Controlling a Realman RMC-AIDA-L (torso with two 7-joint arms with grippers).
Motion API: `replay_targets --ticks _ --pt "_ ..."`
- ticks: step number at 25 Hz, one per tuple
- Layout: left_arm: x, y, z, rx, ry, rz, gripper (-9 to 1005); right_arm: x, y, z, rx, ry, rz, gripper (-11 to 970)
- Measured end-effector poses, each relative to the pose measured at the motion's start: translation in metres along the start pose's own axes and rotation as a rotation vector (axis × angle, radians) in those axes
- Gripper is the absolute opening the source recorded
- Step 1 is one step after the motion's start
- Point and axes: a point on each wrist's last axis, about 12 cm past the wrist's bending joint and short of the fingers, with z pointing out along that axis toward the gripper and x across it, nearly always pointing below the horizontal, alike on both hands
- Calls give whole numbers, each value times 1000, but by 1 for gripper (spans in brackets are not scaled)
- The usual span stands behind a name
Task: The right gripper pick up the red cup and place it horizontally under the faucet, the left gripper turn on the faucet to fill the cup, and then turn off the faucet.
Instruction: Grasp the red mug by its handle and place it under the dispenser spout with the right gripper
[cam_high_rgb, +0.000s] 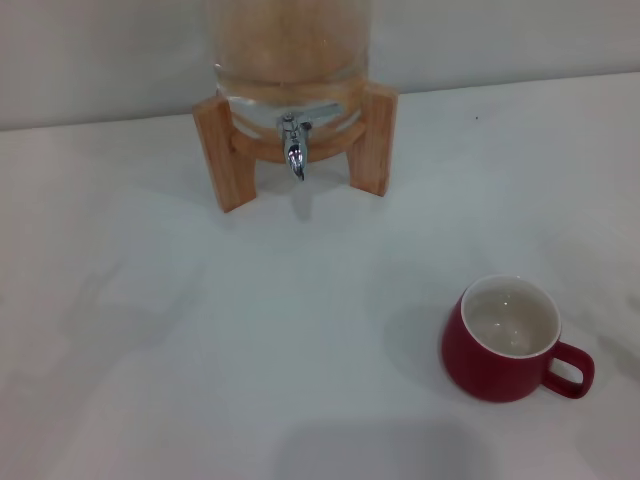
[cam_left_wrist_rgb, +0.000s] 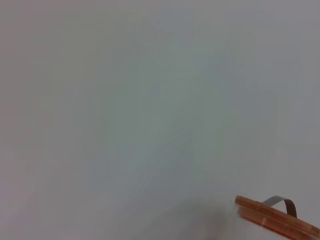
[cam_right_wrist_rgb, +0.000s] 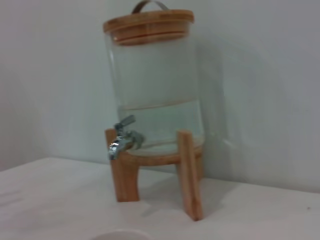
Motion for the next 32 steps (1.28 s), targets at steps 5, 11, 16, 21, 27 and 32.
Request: replay_targets --ticks 5,11,16,21,27,32 --pt "-1 0 1 2 1 5 872 10 11 -4 -15 20 -2 694" --pt "-5 2 5 12 1 10 872 26 24 -1 -3 -5 -69 694" --pt "-7 2 10 23 1 8 873 32 30 2 -17 -5 -82 693" --pt "-9 3 14 33 1 9 873 34 34 4 -42 -2 -68 693" --pt "-10 3 18 40 0 11 873 37 41 8 -100 8 -55 694" --pt "-12 4 20 39 0 15 873 42 47 14 -105 -9 -80 693"
